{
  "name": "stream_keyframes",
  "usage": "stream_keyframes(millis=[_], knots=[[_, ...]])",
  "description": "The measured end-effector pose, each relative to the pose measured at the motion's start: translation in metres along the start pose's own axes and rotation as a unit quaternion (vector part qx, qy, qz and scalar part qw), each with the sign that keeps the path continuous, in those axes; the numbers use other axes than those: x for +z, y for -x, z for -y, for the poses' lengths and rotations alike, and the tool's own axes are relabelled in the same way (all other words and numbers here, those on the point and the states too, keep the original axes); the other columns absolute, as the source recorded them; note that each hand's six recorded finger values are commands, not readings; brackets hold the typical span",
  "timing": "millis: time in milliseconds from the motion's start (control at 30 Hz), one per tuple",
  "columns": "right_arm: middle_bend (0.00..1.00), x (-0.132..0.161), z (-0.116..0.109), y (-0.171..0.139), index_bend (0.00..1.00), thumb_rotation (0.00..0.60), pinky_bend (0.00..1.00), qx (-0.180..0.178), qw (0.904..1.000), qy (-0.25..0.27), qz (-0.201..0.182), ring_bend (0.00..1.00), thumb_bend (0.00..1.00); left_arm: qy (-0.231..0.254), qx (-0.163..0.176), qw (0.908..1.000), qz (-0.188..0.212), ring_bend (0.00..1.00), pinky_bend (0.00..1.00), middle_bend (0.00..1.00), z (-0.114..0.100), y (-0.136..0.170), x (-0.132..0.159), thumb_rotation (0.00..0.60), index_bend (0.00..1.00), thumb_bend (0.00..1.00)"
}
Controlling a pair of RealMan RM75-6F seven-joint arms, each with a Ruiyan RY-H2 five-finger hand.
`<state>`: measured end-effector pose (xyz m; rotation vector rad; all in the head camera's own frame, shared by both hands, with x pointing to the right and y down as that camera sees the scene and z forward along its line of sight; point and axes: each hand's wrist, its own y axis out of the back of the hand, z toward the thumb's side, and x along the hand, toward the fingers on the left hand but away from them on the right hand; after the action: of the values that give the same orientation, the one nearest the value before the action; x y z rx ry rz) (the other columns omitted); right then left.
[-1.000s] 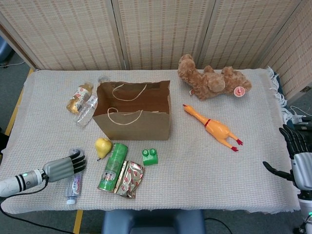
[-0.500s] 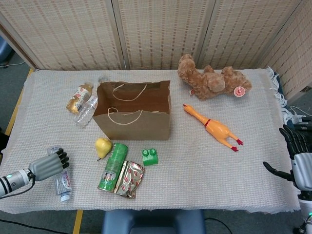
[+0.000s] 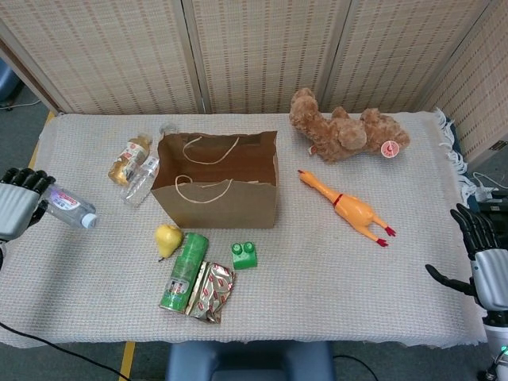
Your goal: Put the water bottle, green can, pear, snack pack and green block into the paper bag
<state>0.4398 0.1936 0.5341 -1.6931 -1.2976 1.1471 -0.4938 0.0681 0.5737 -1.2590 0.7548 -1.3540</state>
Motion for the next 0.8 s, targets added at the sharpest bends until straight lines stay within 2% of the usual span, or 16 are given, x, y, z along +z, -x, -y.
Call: stream_keyframes(millis=[67, 167, 200, 267, 300, 367, 400, 467, 500, 567, 600, 633, 700, 800], knots=[[0.00, 0.000, 0.000, 0.000, 0.00, 0.600, 0.00, 0.000, 1.0000, 0.000, 0.000, 0.00, 0.06, 0.075, 0.008, 0.9960, -0.049, 0.62, 0.72, 0.68, -0.005, -0.005, 0.001, 0.600, 0.65, 0.66], [0.00, 0.000, 0.000, 0.000, 0.00, 0.600, 0.00, 0.000, 1.0000, 0.000, 0.000, 0.00, 0.06, 0.212, 0.012, 0.9706, -0.113, 0.62, 0.72, 0.68, -0.013, -0.012, 0.014, 0.600, 0.65, 0.66], [0.00, 0.000, 0.000, 0.000, 0.00, 0.600, 0.00, 0.000, 1.0000, 0.000, 0.000, 0.00, 0.06, 0.267, 0.011, 0.9546, -0.132, 0.62, 0.72, 0.68, -0.018, -0.016, 0.023, 0.600, 0.65, 0.66], [0.00, 0.000, 0.000, 0.000, 0.00, 0.600, 0.00, 0.001, 1.0000, 0.001, 0.001, 0.00, 0.06, 0.343, 0.010, 0.9270, -0.151, 0.62, 0.72, 0.69, -0.027, -0.022, 0.039, 0.600, 0.65, 0.66], [0.00, -0.001, 0.000, 0.000, 0.00, 0.600, 0.00, 0.001, 1.0000, 0.001, 0.002, 0.00, 0.06, 0.388, 0.010, 0.9085, -0.155, 0.62, 0.72, 0.68, -0.036, -0.027, 0.052, 0.600, 0.65, 0.66], [0.00, -0.001, 0.000, 0.000, 0.00, 0.600, 0.00, 0.002, 1.0000, 0.001, 0.002, 0.00, 0.06, 0.446, 0.013, 0.8824, -0.150, 0.62, 0.71, 0.68, -0.053, -0.037, 0.071, 0.600, 0.64, 0.66], [0.00, -0.001, 0.000, 0.000, 0.00, 0.600, 0.00, 0.002, 1.0000, 0.002, 0.003, 0.00, 0.06, 0.479, 0.016, 0.8654, -0.145, 0.62, 0.71, 0.68, -0.065, -0.043, 0.083, 0.600, 0.64, 0.66], [0.00, -0.002, -0.001, 0.000, 0.00, 0.600, 0.00, 0.003, 1.0000, 0.002, 0.004, 0.00, 0.06, 0.525, 0.014, 0.8395, -0.139, 0.62, 0.71, 0.68, -0.079, -0.050, 0.099, 0.600, 0.64, 0.66], [0.00, -0.002, -0.001, 0.000, 0.00, 0.600, 0.00, 0.003, 1.0000, 0.002, 0.004, 0.00, 0.06, 0.553, 0.011, 0.8223, -0.135, 0.62, 0.71, 0.68, -0.087, -0.053, 0.110, 0.600, 0.64, 0.66], [0.00, -0.002, -0.001, 0.000, 0.00, 0.600, 0.00, 0.003, 1.0000, 0.001, 0.004, 0.00, 0.06, 0.590, 0.003, 0.7975, -0.128, 0.62, 0.72, 0.69, -0.097, -0.056, 0.125, 0.600, 0.64, 0.66], [0.00, -0.003, -0.001, 0.000, 0.00, 0.600, 0.00, 0.004, 1.0000, 0.002, 0.005, 0.00, 0.06, 0.611, -0.002, 0.7820, -0.121, 0.62, 0.72, 0.69, -0.104, -0.058, 0.135, 0.600, 0.64, 0.66], [0.00, -0.003, -0.001, 0.000, 0.00, 0.600, 0.00, 0.004, 1.0000, 0.002, 0.005, 0.00, 0.06, 0.625, -0.007, 0.7717, -0.115, 0.62, 0.72, 0.69, -0.109, -0.059, 0.143, 0.600, 0.64, 0.66], [0.00, -0.003, -0.001, 0.000, 0.00, 0.600, 0.00, 0.005, 1.0000, 0.002, 0.005, 0.00, 0.06, 0.647, -0.018, 0.7562, -0.097, 0.62, 0.72, 0.69, -0.120, -0.062, 0.163, 0.600, 0.65, 0.66], [0.00, -0.003, 0.000, 0.000, 0.00, 0.600, 0.00, 0.006, 1.0000, 0.002, 0.005, 0.00, 0.06, 0.654, -0.027, 0.7524, -0.070, 0.62, 0.72, 0.69, -0.128, -0.067, 0.186, 0.600, 0.65, 0.66]])
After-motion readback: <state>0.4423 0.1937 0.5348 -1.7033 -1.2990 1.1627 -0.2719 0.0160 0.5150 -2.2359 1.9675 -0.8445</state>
